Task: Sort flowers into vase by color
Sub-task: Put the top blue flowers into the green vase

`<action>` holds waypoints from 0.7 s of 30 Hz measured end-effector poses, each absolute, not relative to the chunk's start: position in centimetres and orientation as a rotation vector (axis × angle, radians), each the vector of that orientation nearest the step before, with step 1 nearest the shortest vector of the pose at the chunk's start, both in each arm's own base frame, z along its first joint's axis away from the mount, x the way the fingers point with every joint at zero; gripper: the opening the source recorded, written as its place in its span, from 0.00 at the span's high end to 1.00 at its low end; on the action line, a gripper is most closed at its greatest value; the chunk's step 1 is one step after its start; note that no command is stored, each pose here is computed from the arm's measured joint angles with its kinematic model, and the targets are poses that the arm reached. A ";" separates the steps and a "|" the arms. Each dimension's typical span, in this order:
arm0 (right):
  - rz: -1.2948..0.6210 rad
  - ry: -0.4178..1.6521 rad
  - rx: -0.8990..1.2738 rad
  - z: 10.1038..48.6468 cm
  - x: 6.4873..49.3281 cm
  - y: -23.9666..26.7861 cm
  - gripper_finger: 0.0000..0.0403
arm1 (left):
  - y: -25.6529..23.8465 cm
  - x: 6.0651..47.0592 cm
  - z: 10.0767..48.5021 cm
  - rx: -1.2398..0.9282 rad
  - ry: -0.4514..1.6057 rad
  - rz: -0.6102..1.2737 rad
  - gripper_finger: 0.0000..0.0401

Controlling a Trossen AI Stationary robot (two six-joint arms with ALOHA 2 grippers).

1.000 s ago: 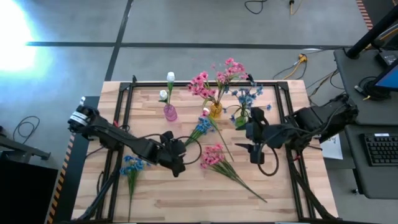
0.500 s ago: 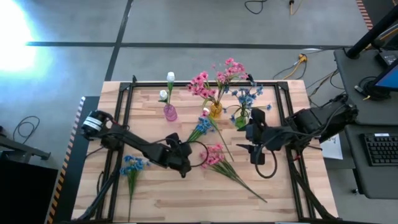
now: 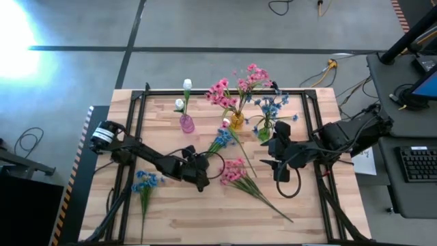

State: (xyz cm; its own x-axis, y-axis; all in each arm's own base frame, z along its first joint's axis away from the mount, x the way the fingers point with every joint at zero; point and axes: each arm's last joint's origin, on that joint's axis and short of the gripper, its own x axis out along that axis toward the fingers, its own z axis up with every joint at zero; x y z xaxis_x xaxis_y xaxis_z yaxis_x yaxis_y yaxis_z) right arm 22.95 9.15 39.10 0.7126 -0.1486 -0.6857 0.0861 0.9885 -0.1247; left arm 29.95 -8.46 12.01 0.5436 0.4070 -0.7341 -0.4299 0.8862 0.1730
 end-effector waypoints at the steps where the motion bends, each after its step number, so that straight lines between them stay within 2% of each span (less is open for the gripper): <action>1: -0.130 0.766 -0.086 39.1 23.0 9.2 0.39 | -8.4 29.8 11.8 -0.036 0.863 0.492 0.62; 13: -0.136 0.774 -0.081 38.6 23.1 9.2 0.39 | -8.0 29.3 11.3 -0.095 0.846 0.518 0.74; 17: -0.140 0.774 -0.070 38.6 23.1 9.2 0.39 | -8.2 29.9 12.8 -0.105 0.808 0.494 0.73; 21: -0.140 0.774 -0.070 38.6 23.1 9.2 0.39 | -8.3 29.9 14.0 -0.094 0.797 0.477 0.67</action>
